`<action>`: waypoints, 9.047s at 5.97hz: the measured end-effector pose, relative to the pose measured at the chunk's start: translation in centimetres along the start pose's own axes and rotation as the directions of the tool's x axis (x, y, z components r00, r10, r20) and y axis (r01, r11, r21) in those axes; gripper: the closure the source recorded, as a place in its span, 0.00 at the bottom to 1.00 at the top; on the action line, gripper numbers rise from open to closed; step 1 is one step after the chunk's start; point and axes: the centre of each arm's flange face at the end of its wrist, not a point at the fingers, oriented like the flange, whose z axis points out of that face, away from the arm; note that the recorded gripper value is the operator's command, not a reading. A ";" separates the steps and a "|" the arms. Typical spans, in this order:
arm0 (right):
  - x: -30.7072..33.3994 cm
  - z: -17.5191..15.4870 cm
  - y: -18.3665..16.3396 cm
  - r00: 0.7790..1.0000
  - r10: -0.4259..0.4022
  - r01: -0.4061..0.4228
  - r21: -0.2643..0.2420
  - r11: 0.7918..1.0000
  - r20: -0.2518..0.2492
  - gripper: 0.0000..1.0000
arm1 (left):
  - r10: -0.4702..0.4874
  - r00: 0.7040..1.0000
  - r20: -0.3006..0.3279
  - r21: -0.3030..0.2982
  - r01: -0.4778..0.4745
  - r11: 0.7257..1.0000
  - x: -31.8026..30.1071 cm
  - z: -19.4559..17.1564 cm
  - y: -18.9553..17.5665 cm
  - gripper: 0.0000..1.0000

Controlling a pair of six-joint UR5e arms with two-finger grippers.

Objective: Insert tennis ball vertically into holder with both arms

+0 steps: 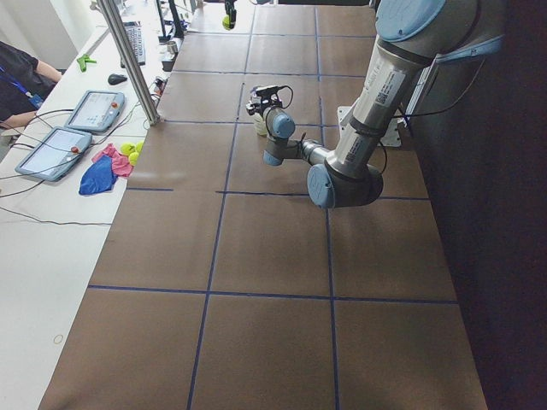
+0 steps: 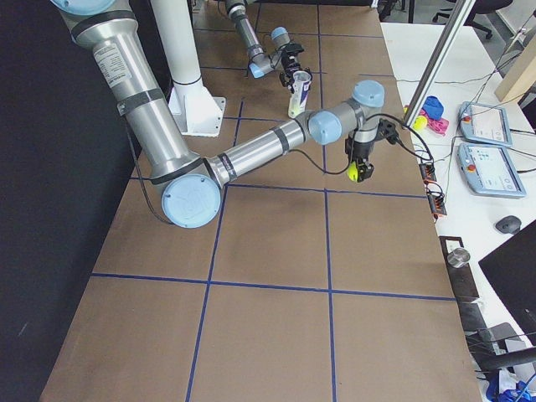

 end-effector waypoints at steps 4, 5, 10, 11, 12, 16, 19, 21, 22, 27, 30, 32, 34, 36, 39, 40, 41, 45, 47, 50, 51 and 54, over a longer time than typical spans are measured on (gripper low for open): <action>-26.0 -7.7 -0.7 0.950 0.288 -0.290 0.002 0.957 0.120 1.00 | 0.000 1.000 0.002 -0.001 0.000 1.000 0.0 0.1 0.0 0.19; -31.2 -8.4 -0.3 0.942 0.316 -0.318 0.001 0.948 0.111 1.00 | 0.000 1.000 0.004 0.001 0.000 1.000 0.0 0.1 -0.1 0.19; -47.0 -5.5 0.6 0.919 0.391 -0.393 0.029 0.919 0.055 0.85 | 0.000 1.000 0.004 0.001 0.000 1.000 0.1 0.4 -0.3 0.19; -48.7 -4.8 0.9 0.919 0.392 -0.393 0.038 0.919 0.042 0.71 | 0.000 1.000 0.004 0.001 0.000 1.000 0.0 0.4 -0.3 0.19; -49.6 -4.2 1.4 0.921 0.388 -0.389 0.042 0.920 0.035 0.18 | 0.000 1.000 0.004 0.001 0.000 1.000 0.0 0.4 -0.3 0.19; -50.1 -3.8 1.9 0.926 0.377 -0.378 0.040 0.925 0.034 0.00 | 0.001 1.000 0.007 0.001 -0.001 1.000 -0.1 0.3 -0.3 0.19; -47.6 -3.7 2.1 0.946 0.322 -0.323 0.037 0.946 0.034 0.00 | -0.010 1.000 0.015 0.009 0.010 1.000 -0.8 0.0 -0.9 0.07; -39.3 -3.8 1.5 0.969 0.246 -0.246 0.028 0.969 0.021 0.00 | -0.028 0.999 0.016 0.055 0.027 0.998 -1.2 -0.7 -3.4 0.04; -34.8 -3.9 0.8 0.978 0.207 -0.207 0.022 0.978 0.007 0.00 | -0.027 1.000 0.008 0.080 0.026 0.996 -0.9 -1.1 -4.8 0.04; -7.2 -5.1 -0.2 0.997 -0.017 0.014 -0.049 0.999 -0.070 0.00 | 0.005 0.982 0.191 -0.046 0.003 0.999 -8.1 -2.4 -11.1 0.03; 10.3 -6.3 6.0 0.994 -0.093 0.088 -0.083 0.993 -0.060 0.00 | 0.015 0.932 0.362 -0.348 0.121 0.930 -19.4 -6.0 -13.0 0.00; 19.0 -5.2 13.7 0.997 -0.068 0.066 -0.053 0.996 -0.030 0.00 | 0.016 0.881 0.472 -0.447 0.224 0.866 -25.2 -10.0 -13.3 0.00; 24.9 -4.3 21.0 0.999 -0.031 0.029 -0.072 0.997 -0.021 0.00 | 0.039 0.787 0.616 -0.528 0.376 0.761 -31.1 -15.4 -12.1 0.00; 27.0 -3.3 24.6 1.000 0.008 -0.010 -0.101 0.995 -0.022 0.00 | 0.046 0.719 0.693 -0.600 0.541 0.589 -35.4 -20.9 -10.4 0.00; 28.0 -2.3 25.5 1.000 0.018 -0.021 -0.124 0.992 -0.023 0.00 | -0.093 0.649 0.755 -0.589 0.733 0.339 -40.5 -38.0 -3.1 0.00; 28.2 -2.1 25.7 0.999 0.021 -0.024 -0.130 0.991 -0.023 0.00 | -0.160 0.592 0.790 -0.542 0.796 0.271 -40.8 -42.9 -0.9 0.00; 28.4 -1.8 26.3 0.999 0.029 -0.032 -0.138 0.990 -0.023 0.00 | -0.190 0.532 0.825 -0.498 0.843 0.202 -40.5 -46.5 1.4 0.00; 28.7 -1.8 27.3 0.997 0.029 -0.040 -0.156 0.987 -0.068 0.00 | -0.212 0.456 0.865 -0.450 0.890 0.077 -31.2 -56.7 5.5 0.00; 29.2 -1.3 27.8 0.997 0.039 -0.051 -0.169 0.984 -0.070 0.00 | -0.239 0.492 0.837 -0.488 0.869 0.079 -28.5 -58.2 5.6 0.00; 29.2 -1.2 27.9 0.997 0.037 -0.048 -0.170 0.984 -0.072 0.00 | -0.273 0.499 0.822 -0.490 0.865 0.107 -28.6 -57.9 4.6 0.00; 29.2 -1.1 27.9 0.997 0.038 -0.049 -0.171 0.984 -0.071 0.00 | -0.271 0.501 0.822 -0.491 0.864 0.110 -28.6 -57.9 4.5 0.00; 29.2 -1.1 28.0 0.997 0.039 -0.050 -0.172 0.984 -0.069 0.00 | -0.269 0.501 0.822 -0.491 0.864 0.110 -28.4 -58.0 4.5 0.00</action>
